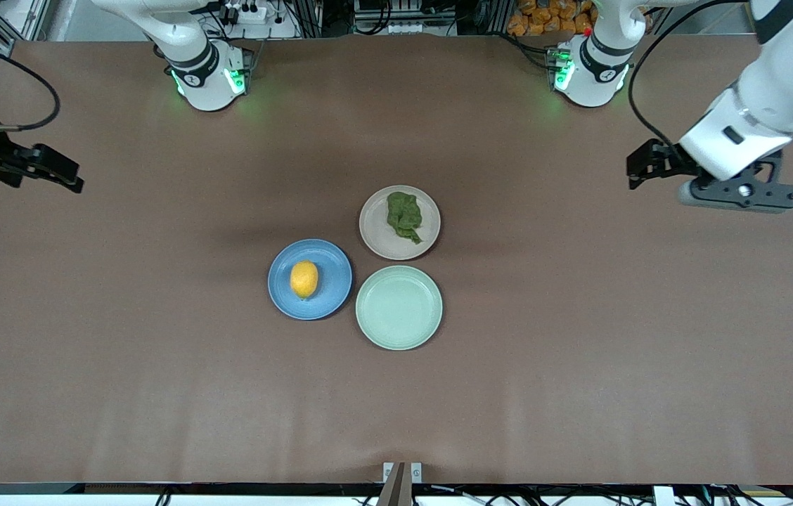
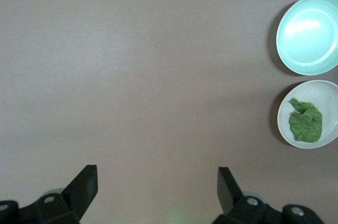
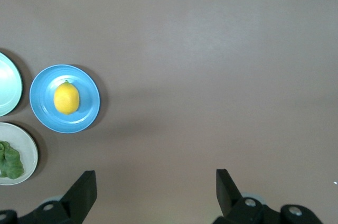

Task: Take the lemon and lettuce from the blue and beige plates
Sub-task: 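Move the right gripper toward the lemon while the left gripper approaches the lettuce, then lower the right gripper onto the lemon while the left gripper lowers onto lettuce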

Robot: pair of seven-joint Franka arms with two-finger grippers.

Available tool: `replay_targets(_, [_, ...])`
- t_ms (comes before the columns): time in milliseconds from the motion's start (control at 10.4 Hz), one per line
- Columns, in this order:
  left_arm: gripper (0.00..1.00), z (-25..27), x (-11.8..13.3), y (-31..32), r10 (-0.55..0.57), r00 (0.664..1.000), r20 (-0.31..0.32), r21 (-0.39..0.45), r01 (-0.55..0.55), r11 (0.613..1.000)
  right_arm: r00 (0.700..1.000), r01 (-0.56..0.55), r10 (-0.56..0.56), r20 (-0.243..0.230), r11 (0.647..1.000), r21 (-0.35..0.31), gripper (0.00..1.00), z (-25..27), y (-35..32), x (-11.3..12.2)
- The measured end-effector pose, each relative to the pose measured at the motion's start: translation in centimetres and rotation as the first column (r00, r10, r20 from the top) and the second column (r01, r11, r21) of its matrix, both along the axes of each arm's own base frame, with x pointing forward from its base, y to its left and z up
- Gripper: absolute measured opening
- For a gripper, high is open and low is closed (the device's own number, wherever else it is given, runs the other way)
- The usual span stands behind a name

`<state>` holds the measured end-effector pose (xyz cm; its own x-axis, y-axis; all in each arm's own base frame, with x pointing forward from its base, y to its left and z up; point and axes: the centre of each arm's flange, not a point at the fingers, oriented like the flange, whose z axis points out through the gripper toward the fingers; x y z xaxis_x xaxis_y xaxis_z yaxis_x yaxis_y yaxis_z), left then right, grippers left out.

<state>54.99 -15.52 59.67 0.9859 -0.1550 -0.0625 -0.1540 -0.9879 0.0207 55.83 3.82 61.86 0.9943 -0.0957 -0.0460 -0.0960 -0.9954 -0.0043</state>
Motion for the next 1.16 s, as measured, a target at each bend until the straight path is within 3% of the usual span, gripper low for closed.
replay_targets(483, [1.0,-7.0,0.0,-5.5,-0.056,0.998,-0.039,-0.033,0.054,0.998,1.0,-0.021,0.021,-0.012,0.999,0.039,1.0,-8.0,8.9,2.1])
replay_targets(966, [1.0,-13.9,-2.6,-16.3,0.097,0.993,-0.073,-0.006,-0.097,0.995,1.0,-0.023,0.023,0.002,0.997,0.075,1.0,-17.5,16.0,2.9])
replay_targets(1159, [1.0,-17.3,-4.3,-20.7,0.173,0.982,-0.077,0.044,-0.17,0.984,1.0,-0.028,0.029,-0.006,0.996,0.087,1.0,-20.7,18.3,3.1])
